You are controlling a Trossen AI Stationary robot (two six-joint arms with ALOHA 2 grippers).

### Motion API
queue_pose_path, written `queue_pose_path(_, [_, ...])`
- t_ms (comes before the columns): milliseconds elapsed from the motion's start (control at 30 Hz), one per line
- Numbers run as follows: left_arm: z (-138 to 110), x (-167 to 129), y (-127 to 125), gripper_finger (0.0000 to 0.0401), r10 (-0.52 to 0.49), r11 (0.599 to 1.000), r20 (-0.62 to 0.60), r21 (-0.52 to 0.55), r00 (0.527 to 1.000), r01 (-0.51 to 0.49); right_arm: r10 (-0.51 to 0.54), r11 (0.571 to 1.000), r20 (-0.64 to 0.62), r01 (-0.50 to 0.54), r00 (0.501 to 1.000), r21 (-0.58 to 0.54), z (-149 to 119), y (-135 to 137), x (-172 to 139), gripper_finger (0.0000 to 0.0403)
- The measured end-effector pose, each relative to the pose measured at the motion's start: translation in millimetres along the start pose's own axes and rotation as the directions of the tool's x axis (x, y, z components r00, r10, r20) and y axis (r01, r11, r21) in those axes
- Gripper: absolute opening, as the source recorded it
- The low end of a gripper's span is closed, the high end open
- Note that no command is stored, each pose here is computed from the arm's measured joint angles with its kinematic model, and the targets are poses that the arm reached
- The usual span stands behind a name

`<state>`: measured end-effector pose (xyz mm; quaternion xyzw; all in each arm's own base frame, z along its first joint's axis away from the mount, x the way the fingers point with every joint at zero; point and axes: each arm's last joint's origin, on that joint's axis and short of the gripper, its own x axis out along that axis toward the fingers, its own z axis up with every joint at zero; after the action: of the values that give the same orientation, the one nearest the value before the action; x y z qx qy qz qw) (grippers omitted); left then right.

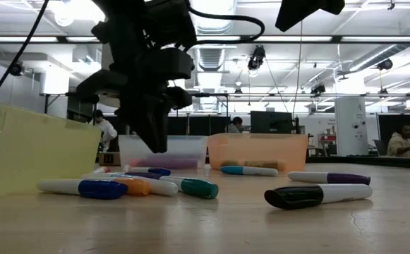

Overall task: Pick & Place Markers
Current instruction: Put the top dark blue pen into the yellow bin

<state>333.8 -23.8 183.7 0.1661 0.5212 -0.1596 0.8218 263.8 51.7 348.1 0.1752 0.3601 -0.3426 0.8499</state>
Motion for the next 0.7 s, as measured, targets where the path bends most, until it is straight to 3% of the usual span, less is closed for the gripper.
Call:
queue_pose_path(233, [-2,3,-1,0.0093,0.005,1.0,0.008,0.021,1.0,-0.005,-0.005,1.0,0.004,0.005,1.0,-0.001,0,0,0,0.0061])
queue_pose_path(700, [-9,33,-1,0.0093,-0.004,0.997,-0.071,0.074,0.997,0.009,-0.018,1.0,0.02,0.018,1.0,0.003,0,-1,1,0.0061])
